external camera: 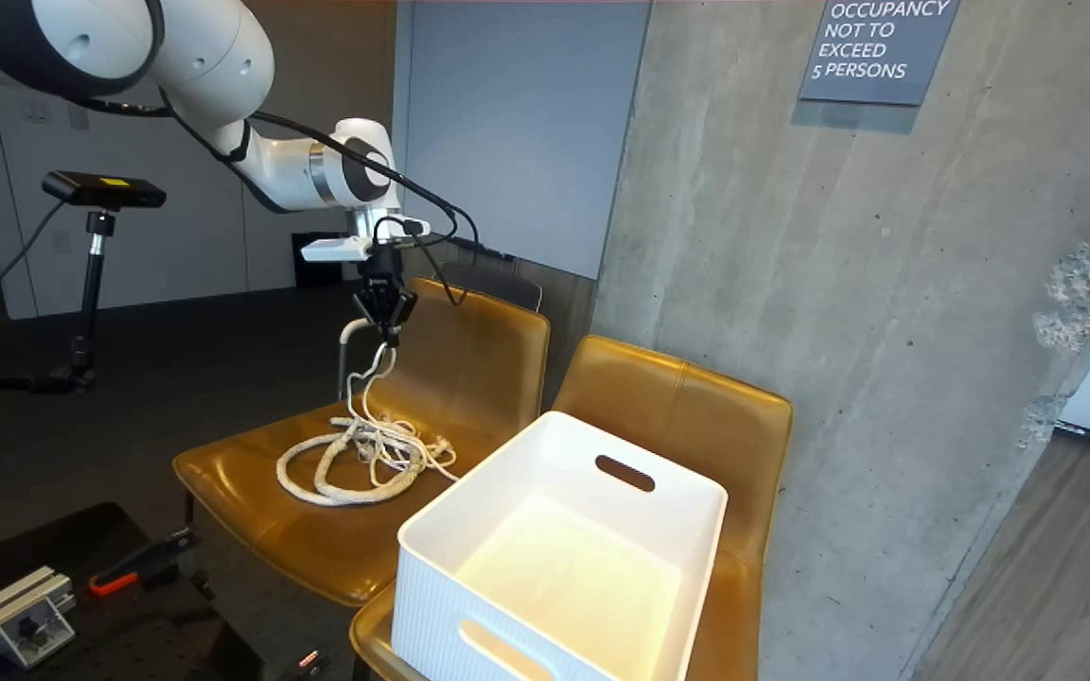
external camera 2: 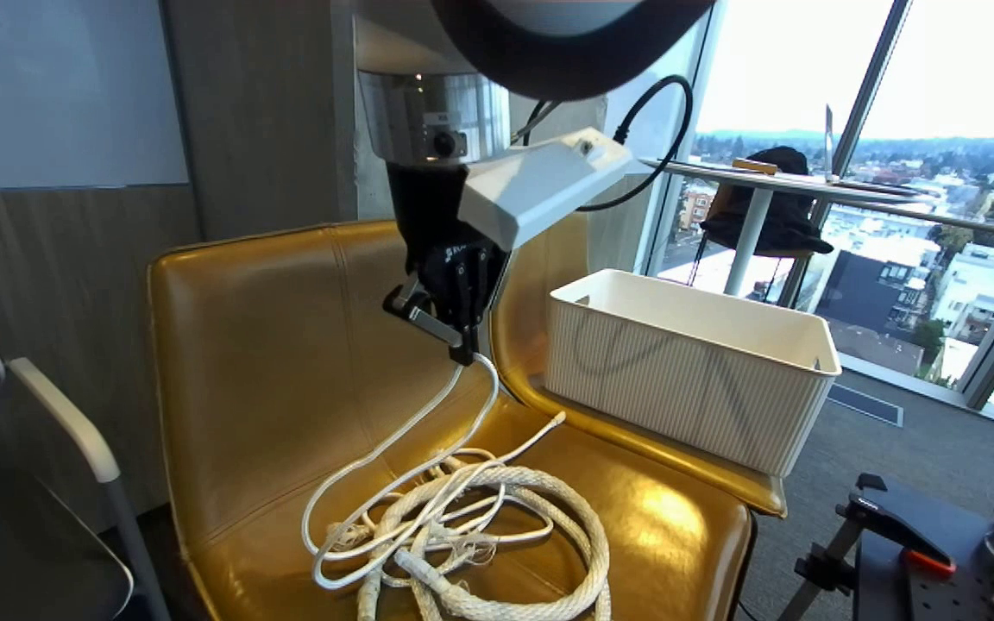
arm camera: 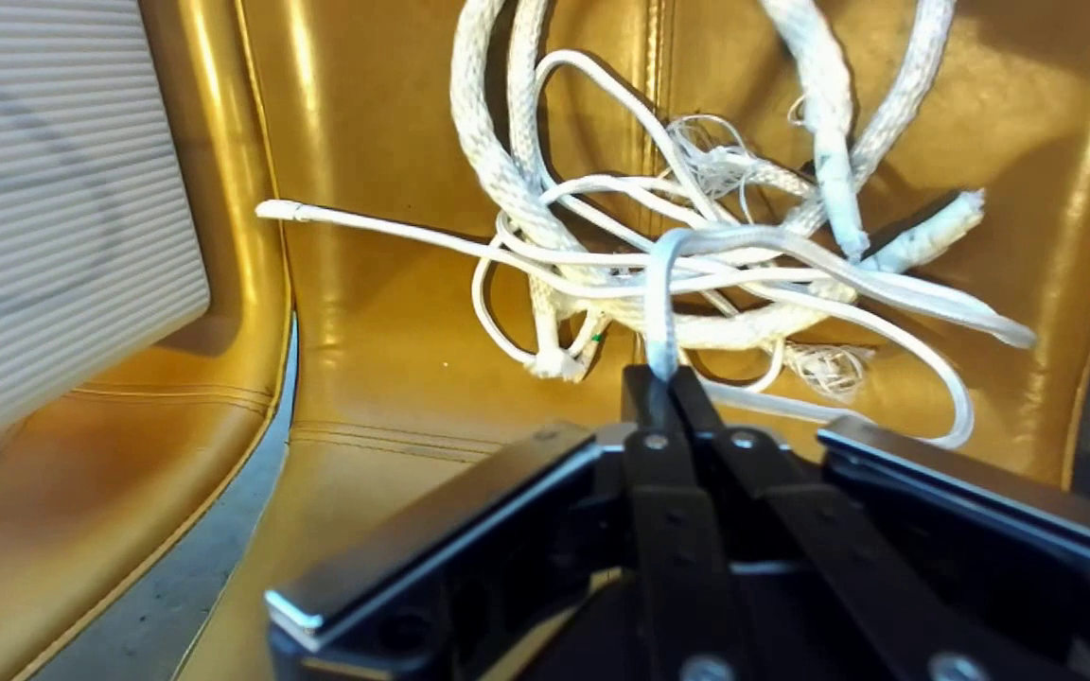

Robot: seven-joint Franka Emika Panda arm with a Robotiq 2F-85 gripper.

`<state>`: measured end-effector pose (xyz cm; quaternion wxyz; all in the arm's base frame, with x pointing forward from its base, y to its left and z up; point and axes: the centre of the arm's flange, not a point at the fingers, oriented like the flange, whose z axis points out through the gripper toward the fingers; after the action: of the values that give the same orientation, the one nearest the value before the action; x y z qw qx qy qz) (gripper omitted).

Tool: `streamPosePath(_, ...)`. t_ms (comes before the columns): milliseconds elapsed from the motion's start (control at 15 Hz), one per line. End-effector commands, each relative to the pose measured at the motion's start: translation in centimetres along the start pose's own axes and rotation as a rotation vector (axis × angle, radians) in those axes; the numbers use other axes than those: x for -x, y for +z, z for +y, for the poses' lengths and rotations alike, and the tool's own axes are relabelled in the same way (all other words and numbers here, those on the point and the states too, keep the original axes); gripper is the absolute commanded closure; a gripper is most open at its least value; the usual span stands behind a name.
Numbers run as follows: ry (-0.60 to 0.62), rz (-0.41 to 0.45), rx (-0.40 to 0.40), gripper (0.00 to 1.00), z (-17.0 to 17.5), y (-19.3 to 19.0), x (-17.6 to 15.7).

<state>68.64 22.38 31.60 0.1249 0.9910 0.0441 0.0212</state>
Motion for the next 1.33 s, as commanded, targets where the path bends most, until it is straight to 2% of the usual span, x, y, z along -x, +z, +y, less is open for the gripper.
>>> streamPosePath(0, -0.010, 0.048, -0.024, 0.99, 2.5, 1.3, 7.7)
streamPosePath(600, -0.105, 0.107, 0.011, 0.99, 8.0, 5.6, 15.1)
streamPosePath(667, -0.119, 0.114, 0.017, 0.99, 8.4, 5.9, 15.1)
streamPosePath(733, -0.127, 0.123, 0.020, 0.72, 9.0, 6.1, 15.2)
streamPosePath(800, -0.136, 0.130, 0.022, 0.70, 9.5, 6.2, 15.5)
streamPosePath(933, -0.140, 0.147, 0.024, 0.58, 10.7, 5.7, 15.5)
streamPosePath(1267, -0.126, 0.193, 0.024, 0.20, 15.3, 2.9, 15.5)
